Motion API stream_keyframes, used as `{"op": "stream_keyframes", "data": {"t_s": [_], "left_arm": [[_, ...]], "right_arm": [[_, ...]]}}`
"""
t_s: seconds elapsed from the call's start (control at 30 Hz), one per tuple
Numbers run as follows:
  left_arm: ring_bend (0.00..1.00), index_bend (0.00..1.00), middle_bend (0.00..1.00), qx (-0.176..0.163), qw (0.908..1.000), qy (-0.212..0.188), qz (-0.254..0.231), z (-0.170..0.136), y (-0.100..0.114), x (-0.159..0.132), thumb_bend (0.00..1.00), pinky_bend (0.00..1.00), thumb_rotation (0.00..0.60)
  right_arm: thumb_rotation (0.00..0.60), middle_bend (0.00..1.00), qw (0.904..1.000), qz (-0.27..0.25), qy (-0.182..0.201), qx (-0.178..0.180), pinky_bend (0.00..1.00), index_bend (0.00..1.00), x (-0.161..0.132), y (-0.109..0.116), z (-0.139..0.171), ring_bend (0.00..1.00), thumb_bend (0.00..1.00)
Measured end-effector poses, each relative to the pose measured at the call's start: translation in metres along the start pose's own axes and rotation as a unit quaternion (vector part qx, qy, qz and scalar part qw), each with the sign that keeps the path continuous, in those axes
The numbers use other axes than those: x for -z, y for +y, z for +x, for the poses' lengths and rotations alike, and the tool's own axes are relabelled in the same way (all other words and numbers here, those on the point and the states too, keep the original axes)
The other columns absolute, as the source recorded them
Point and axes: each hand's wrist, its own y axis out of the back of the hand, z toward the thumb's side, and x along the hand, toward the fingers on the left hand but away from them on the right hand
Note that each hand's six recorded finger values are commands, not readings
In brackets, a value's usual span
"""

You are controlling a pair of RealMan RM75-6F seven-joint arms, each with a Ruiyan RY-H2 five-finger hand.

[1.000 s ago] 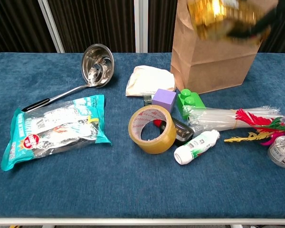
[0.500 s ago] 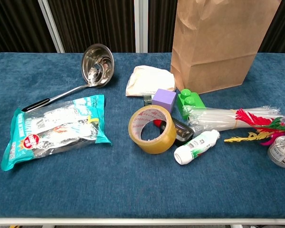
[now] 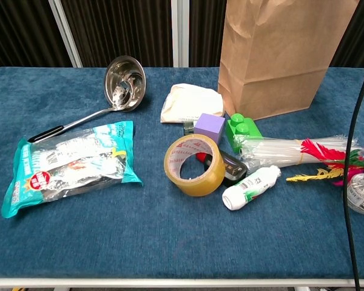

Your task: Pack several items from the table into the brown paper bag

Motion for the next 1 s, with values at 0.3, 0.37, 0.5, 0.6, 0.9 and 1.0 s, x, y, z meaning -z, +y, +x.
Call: {"op": "stream_keyframes", "data": {"t_s": [0.3, 0.37, 0.5, 0.6, 0.9, 1.0], "left_arm": [[0.00, 0.09, 0.11, 0.006, 1.0000, 0.000, 0.001, 0.000, -0.004, -0.001, 0.06, 0.14, 0.600], [0.00, 0.09, 0.11, 0.006, 1.0000, -0.001, 0.001, 0.000, -0.004, 0.000, 0.06, 0.14, 0.600], [0.00, 0.09, 0.11, 0.008, 1.0000, -0.001, 0.000, -0.001, -0.004, 0.000, 0.06, 0.14, 0.600], [0.00, 0.09, 0.11, 0.009, 1.0000, -0.003, -0.001, 0.000, -0.006, -0.002, 0.06, 0.14, 0.600], [0.00, 0.09, 0.11, 0.006, 1.0000, -0.006, 0.001, 0.001, -0.004, -0.004, 0.06, 0.14, 0.600], [0.00, 0.09, 0.11, 0.004, 1.0000, -0.007, 0.000, 0.002, -0.002, -0.004, 0.06, 0.14, 0.600]], "right_arm": [[0.600, 0.52, 0.9967, -0.039, -0.048, -0.052, 0.26, 0.52, 0.037, -0.038, 0.012, 0.41, 0.18], [0.600, 0.52, 0.9960, -0.044, -0.055, -0.054, 0.26, 0.51, 0.043, -0.039, 0.014, 0.40, 0.16], [0.600, 0.48, 0.9951, -0.048, -0.060, -0.063, 0.18, 0.40, 0.053, -0.038, 0.017, 0.32, 0.03], [0.600, 0.35, 0.9942, -0.050, -0.055, -0.077, 0.04, 0.21, 0.058, -0.038, 0.018, 0.17, 0.00], [0.600, 0.23, 0.9930, -0.075, -0.030, -0.085, 0.00, 0.09, 0.059, -0.024, 0.018, 0.05, 0.00], [0.600, 0.23, 0.9931, -0.085, -0.022, -0.077, 0.00, 0.09, 0.053, -0.016, 0.018, 0.05, 0.00]]}}
